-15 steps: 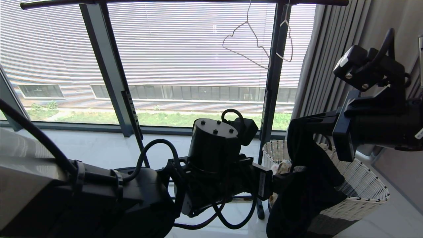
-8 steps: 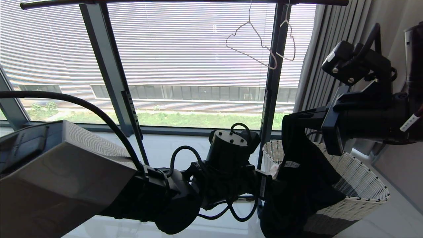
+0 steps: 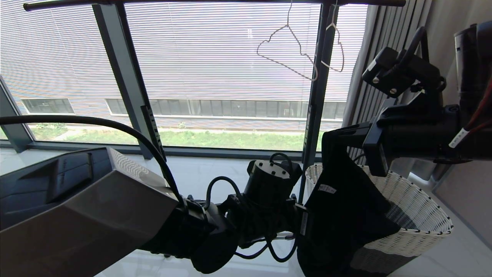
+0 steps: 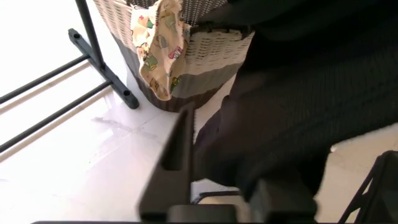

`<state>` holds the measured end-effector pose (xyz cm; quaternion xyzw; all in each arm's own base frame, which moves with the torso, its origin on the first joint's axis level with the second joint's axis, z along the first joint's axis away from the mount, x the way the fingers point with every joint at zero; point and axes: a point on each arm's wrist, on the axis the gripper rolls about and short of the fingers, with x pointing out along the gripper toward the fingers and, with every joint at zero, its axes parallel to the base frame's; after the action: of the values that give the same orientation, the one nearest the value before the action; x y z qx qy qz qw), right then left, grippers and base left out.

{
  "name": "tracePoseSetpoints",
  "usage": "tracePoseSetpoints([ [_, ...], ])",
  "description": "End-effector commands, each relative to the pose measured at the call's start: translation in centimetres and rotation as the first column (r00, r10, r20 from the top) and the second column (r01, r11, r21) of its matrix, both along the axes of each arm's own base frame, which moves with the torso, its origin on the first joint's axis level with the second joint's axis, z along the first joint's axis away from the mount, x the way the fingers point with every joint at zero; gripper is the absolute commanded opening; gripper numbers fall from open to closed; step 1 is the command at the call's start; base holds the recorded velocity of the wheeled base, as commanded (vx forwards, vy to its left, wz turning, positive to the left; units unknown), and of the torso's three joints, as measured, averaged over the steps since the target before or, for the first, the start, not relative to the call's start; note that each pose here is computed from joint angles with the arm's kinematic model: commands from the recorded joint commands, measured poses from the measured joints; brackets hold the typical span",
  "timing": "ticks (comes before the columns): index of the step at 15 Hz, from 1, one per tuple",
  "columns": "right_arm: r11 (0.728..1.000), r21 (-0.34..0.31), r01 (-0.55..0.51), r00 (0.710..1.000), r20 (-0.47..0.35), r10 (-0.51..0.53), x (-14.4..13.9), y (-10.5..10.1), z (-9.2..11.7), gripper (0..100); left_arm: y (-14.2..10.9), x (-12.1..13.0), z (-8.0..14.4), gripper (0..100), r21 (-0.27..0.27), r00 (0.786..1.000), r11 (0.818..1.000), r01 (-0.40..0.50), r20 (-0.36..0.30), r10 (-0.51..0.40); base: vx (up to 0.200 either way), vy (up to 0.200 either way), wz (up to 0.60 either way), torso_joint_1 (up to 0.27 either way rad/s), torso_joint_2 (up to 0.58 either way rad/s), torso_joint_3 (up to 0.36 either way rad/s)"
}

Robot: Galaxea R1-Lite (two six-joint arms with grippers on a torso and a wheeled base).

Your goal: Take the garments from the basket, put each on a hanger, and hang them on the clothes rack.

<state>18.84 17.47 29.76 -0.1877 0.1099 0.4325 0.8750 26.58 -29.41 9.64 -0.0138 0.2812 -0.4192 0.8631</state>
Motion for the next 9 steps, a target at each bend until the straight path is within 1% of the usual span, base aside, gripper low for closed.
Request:
tracePoseSetpoints([
  [1, 1.000, -0.002, 0.007, 1.000, -0.004, -0.007, 0.1, -0.1, -0.1, 0, 0.4, -0.4, 0.2, 0, 0.006, 1.000, 1.000, -0.010, 0.002, 0.010, 0.000, 0.000, 0.00, 0.000, 0.00, 0.000],
  [3, 0.998, -0.014, 0.068, 0.997, -0.040, -0.068, 0.9, -1.0, -1.0, 0, 2.5, -2.2, 3.3, 0, -0.019, 0.998, 1.000, -0.006, 0.061, 0.007, 0.000, 0.000, 0.00, 0.000, 0.00, 0.000],
  [4, 0.996, -0.019, 0.088, 0.995, -0.054, -0.089, 1.1, -1.2, -1.4, 0, 3.2, -2.7, 4.2, 0, -0.022, 0.996, 1.000, 0.000, 0.088, 0.002, 0.000, 0.000, 0.00, 0.000, 0.00, 0.000],
  [5, 0.994, -0.021, 0.104, 0.992, -0.075, -0.105, 1.2, -1.5, -1.8, 0, 5.1, -3.6, 6.6, 0, -0.055, 0.992, 0.998, -0.013, 0.129, 0.020, 0.000, 0.000, 0.00, 0.000, 0.00, 0.000],
  [6, 0.995, -0.018, 0.103, 0.991, -0.086, -0.104, 1.2, -1.4, -2.0, 0, 6.7, -4.5, 8.9, 0, -0.073, 0.989, 0.997, -0.027, 0.145, 0.038, 0.000, 0.000, 0.00, 0.000, 0.00, 0.000],
  [7, 0.996, -0.014, 0.086, 0.993, -0.083, -0.087, 1.0, -1.2, -1.9, 0, 8.4, -5.5, 11.1, 0, -0.075, 0.988, 0.996, -0.040, 0.145, 0.050, 0.000, 0.000, 0.00, 0.000, 0.00, 0.000],
  [9, 1.000, 0.019, 0.021, 0.998, -0.062, -0.020, 0.6, 0.2, -1.7, 0, 12.2, -8.9, 16.2, 0, -0.082, 0.986, 0.995, -0.053, 0.150, 0.065, 0.000, 0.000, 0.00, 0.000, 0.00, 0.000],
])
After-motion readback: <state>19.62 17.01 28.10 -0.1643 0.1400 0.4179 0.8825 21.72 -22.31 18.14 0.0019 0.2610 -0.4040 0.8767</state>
